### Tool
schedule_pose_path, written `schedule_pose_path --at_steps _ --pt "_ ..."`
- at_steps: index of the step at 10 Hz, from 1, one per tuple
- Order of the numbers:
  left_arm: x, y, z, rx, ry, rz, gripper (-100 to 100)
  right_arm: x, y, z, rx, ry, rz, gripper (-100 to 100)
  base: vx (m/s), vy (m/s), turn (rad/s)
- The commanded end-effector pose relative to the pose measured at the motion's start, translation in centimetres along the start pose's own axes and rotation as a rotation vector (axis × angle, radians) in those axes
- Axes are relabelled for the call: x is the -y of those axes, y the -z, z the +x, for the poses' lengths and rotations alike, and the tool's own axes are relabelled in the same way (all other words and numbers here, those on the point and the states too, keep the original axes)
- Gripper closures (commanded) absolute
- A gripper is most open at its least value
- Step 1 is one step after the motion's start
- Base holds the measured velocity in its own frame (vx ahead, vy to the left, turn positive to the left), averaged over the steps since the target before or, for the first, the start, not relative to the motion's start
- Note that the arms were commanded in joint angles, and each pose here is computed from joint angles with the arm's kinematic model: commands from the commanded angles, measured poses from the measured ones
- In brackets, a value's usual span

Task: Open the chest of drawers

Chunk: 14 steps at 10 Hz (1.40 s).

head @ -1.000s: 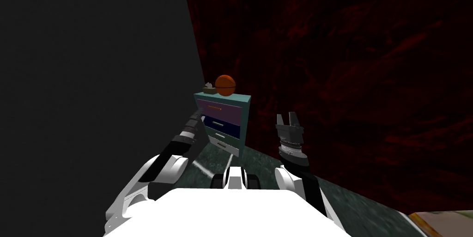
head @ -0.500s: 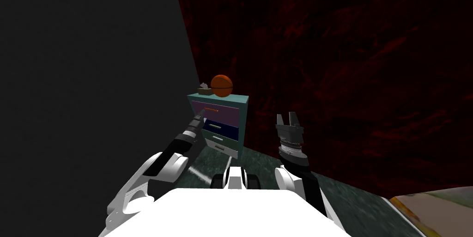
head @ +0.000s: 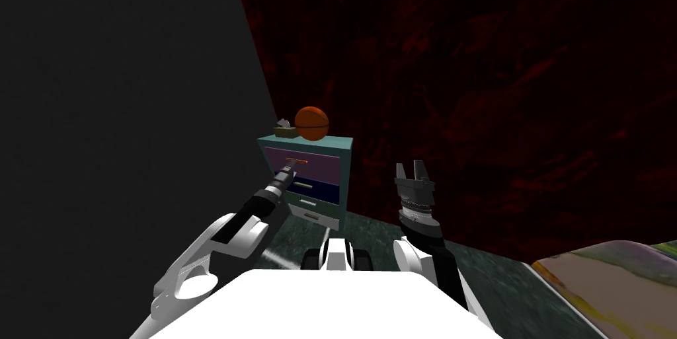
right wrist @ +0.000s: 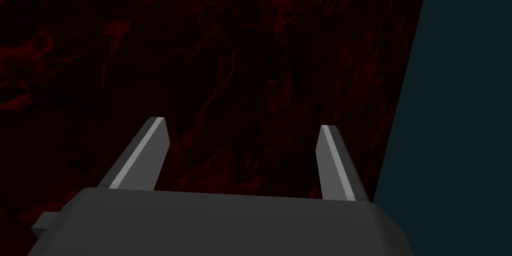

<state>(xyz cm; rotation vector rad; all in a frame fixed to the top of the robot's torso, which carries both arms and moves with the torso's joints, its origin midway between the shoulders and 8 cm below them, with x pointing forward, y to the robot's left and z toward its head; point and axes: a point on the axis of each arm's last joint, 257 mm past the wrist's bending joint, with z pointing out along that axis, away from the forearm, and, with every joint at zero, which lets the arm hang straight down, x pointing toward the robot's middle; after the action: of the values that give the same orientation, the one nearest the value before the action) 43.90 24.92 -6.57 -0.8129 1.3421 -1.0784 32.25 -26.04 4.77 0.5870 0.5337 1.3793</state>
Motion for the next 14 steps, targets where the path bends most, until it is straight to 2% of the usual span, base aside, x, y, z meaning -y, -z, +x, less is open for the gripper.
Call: schedule_pose_path --at_steps 1,7,8,10,11,12,14 --pt "-1.7 -0.3 0.3 -0.020 -0.023 -0.070 -100 0.0 0.0 0.0 0.000 0.000 0.000 0 0.052 0.038 -0.129" --pt "-4.6 -0.5 0.3 -0.044 -0.064 -0.186 -100 0.0 0.0 0.0 0.000 0.000 0.000 0 0.045 0.037 -0.107" --pt "-4.3 -0.5 0.4 -0.042 -0.059 -0.172 -100 0.0 0.0 0.0 0.000 0.000 0.000 0 0.013 0.015 -0.019" --pt "-4.2 -0.5 0.2 -0.040 -0.059 -0.176 -100 0.0 0.0 0.0 0.000 0.000 0.000 0 0.077 -0.005 -0.019" --pt "-4.2 -0.5 0.2 -0.040 -0.059 -0.176 100 0.0 0.0 0.0 0.000 0.000 0.000 0 0.008 -0.001 0.002" --pt "-4.0 -2.0 -0.6 0.008 -0.013 -0.151 100 0.0 0.0 0.0 0.000 0.000 0.000 0 -0.125 0.068 -0.080" --pt "-4.0 -3.5 -1.4 0.031 -0.047 -0.144 100 0.0 0.0 0.0 0.000 0.000 0.000 0 -0.153 0.068 -0.050"
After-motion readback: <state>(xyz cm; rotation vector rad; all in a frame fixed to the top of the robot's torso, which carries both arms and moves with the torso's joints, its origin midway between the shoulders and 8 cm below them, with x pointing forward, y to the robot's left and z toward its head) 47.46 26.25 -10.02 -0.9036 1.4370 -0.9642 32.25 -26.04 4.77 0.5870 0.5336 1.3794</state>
